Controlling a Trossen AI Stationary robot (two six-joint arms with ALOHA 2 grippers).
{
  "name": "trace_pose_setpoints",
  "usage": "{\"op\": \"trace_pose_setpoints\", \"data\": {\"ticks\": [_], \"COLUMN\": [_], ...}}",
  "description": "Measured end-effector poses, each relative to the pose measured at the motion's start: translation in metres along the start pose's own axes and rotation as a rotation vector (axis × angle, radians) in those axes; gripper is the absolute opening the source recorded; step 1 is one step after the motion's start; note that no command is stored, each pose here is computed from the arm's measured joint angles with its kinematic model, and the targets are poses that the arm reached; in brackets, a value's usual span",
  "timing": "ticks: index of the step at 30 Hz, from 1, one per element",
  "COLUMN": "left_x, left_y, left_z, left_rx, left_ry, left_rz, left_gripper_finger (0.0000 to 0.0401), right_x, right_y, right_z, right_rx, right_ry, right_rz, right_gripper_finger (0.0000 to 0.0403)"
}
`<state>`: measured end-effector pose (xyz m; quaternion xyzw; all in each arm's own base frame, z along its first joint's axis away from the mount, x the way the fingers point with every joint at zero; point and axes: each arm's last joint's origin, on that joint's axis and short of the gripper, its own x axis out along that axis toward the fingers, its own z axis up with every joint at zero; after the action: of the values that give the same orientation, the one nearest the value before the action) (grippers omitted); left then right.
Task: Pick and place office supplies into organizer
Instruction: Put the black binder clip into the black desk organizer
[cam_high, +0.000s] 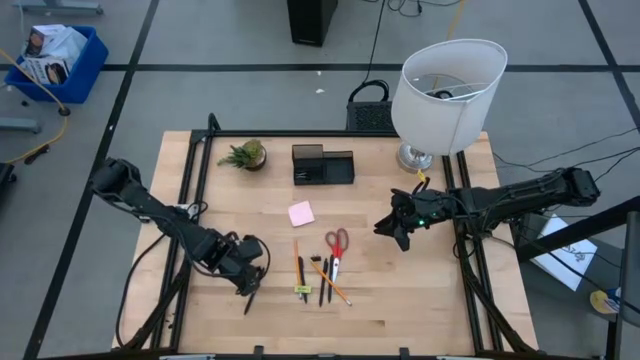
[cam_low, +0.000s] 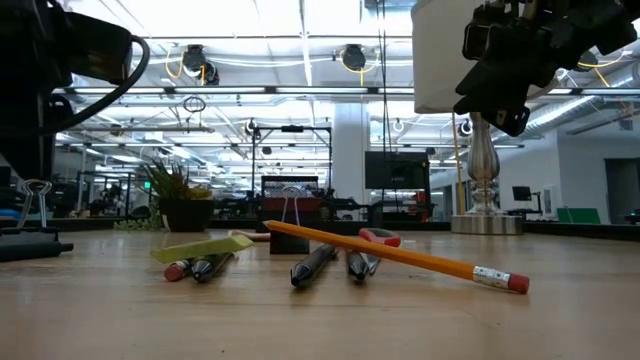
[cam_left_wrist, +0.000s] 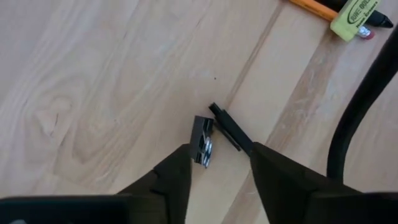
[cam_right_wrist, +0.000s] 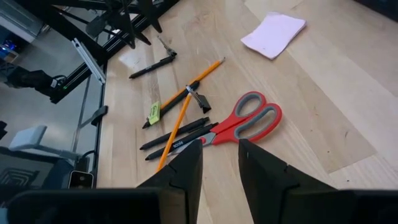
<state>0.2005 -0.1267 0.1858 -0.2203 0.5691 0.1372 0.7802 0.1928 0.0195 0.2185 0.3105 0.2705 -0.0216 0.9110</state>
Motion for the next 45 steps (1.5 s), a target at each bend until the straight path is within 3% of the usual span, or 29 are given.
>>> {"op": "trace_pose_setpoints", "data": {"ticks": [23, 30, 36, 45], "left_x": [0.02, 0.019, 0.019, -0.001], "left_y": [-0.002, -0.003, -0.005, 0.0], "left_z": [-0.001, -0.001, 0.003, 0.051], "left_rx": [0.02, 0.007, -0.094, -0.245], "left_ry": [0.08, 0.081, 0.075, -0.094], "left_rz": [0.037, 0.025, 0.008, -0.053], "left_gripper_finger": [0.0007, 0.0013, 0.0013, 0.0004], "right_x": [0.0, 0.0, 0.0, 0.0], "right_y": [-0.001, -0.001, -0.001, -0.002], "right_z": [0.0, 0.001, 0.001, 0.002], "right_rx": [0.001, 0.001, 0.001, 0.027], "right_ry": [-0.015, -0.029, -0.033, -0.065], "right_rz": [-0.019, -0.038, -0.042, -0.081], "right_gripper_finger": [0.0093, 0.0093, 0.0093, 0.0093]}}
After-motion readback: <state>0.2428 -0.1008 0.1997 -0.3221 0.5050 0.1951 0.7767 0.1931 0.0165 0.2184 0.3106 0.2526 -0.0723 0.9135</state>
